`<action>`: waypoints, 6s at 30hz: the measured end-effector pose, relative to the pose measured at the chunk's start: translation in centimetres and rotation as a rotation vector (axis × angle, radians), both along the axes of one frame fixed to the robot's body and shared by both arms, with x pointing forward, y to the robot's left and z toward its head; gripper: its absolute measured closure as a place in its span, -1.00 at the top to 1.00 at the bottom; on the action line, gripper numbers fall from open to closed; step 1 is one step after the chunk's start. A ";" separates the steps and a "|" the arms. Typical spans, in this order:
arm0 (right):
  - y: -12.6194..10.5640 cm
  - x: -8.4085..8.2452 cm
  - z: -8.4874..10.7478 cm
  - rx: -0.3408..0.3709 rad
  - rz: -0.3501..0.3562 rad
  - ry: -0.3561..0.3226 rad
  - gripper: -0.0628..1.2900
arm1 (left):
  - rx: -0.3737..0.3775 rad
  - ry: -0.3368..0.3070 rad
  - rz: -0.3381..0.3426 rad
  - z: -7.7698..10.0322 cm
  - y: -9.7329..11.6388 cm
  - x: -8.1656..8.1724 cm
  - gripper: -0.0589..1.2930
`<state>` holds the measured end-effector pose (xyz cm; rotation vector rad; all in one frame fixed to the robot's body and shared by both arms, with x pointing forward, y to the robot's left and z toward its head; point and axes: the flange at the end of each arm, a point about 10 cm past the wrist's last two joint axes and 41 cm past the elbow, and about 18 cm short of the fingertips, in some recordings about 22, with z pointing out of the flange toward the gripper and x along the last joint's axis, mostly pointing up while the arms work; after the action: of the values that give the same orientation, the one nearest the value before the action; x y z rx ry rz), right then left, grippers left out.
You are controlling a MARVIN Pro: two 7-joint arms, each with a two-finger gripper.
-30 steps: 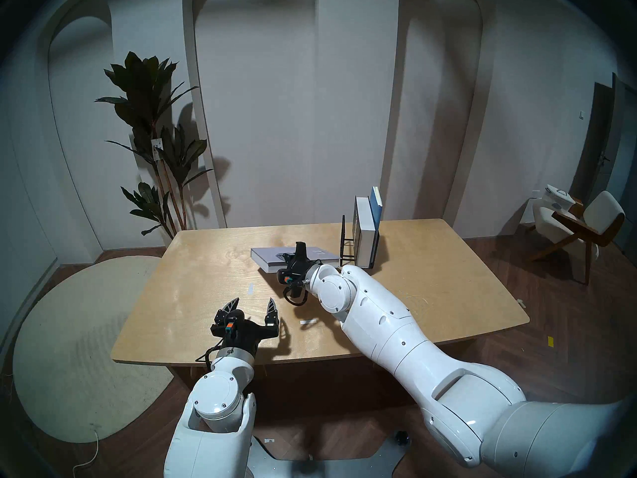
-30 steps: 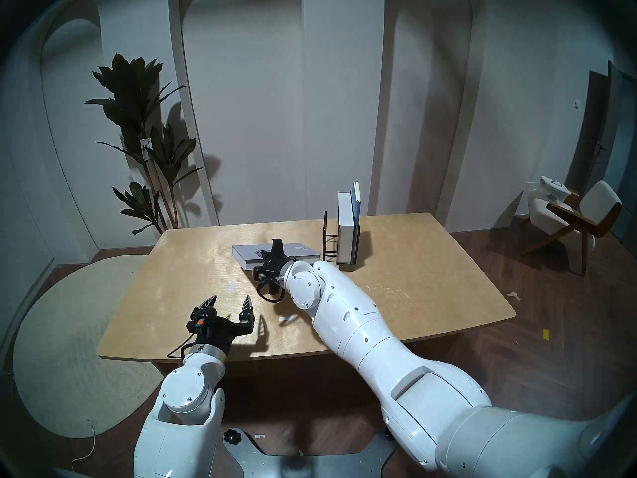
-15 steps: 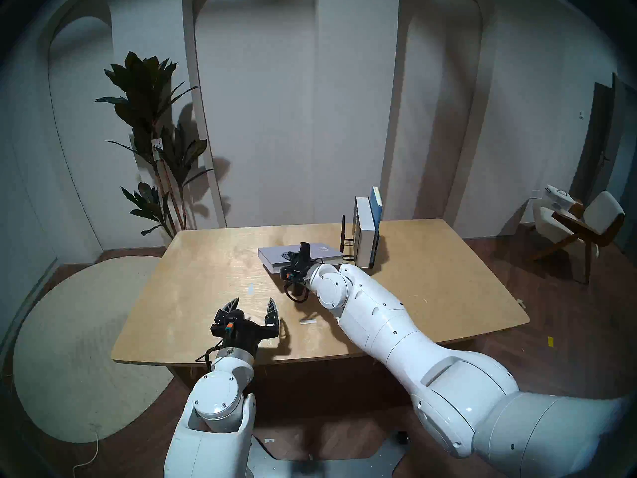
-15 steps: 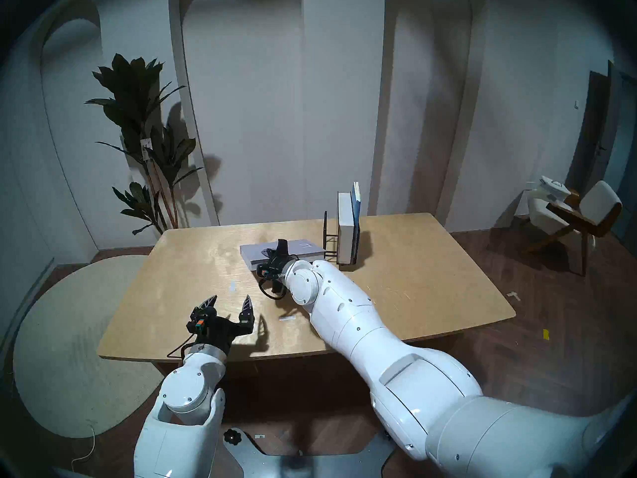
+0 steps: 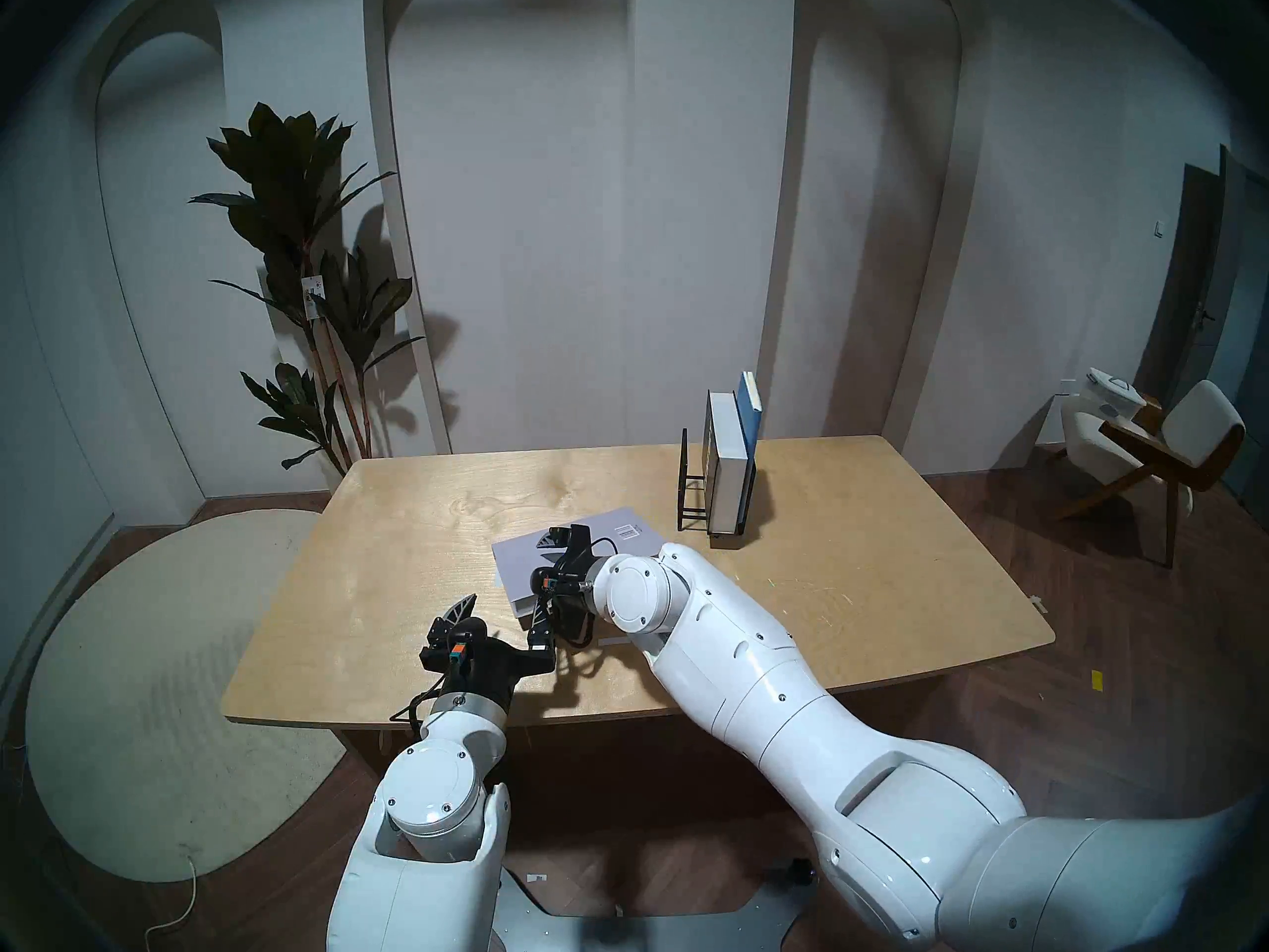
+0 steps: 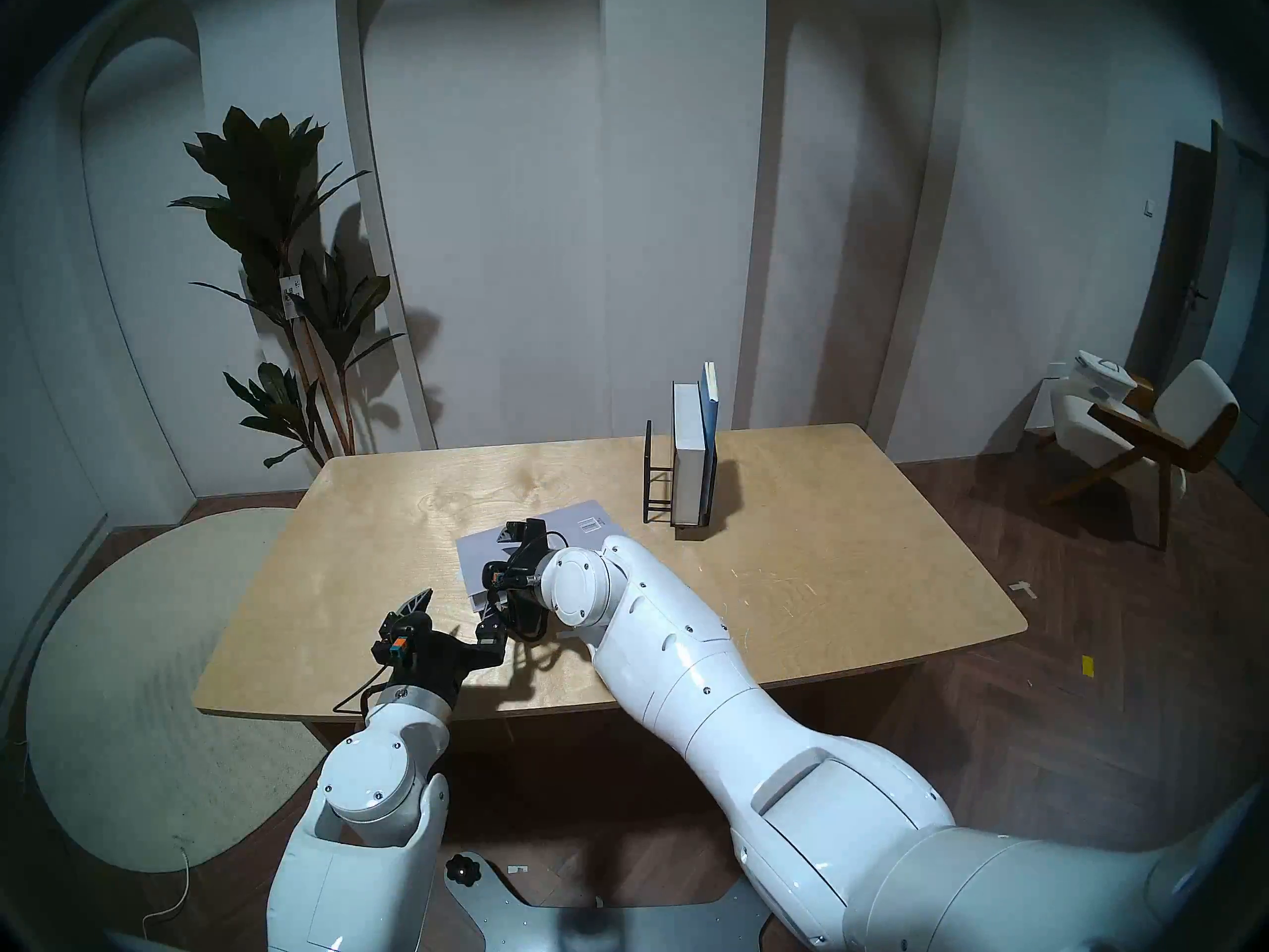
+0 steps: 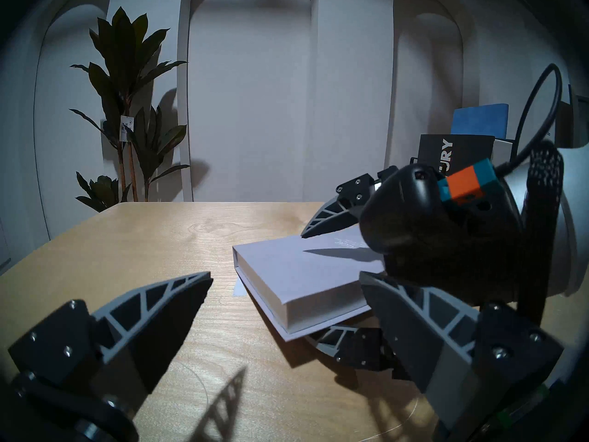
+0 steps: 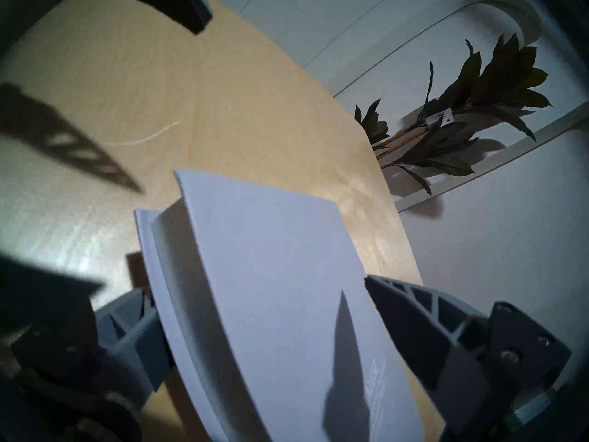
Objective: Stack the books into one stack
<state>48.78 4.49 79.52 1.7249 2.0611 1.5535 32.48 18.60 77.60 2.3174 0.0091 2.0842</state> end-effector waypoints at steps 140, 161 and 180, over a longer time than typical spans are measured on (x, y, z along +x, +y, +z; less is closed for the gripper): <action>-34.3 -16.8 5.4 0.960 -0.868 -0.143 0.92 | 0.000 -0.002 -0.001 0.1 0.0 0.0 0.91; -34.8 -16.3 5.1 0.984 -0.870 -0.186 0.92 | -0.031 -0.091 -0.261 4.2 -4.9 2.9 0.91; -35.7 -15.7 3.6 0.973 -0.942 -0.174 0.92 | -0.081 -0.014 -0.380 6.6 -11.6 5.7 0.91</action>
<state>33.13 -31.22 83.17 2.1136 0.1435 2.2218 38.17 7.02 84.24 2.0617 -0.3151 1.8736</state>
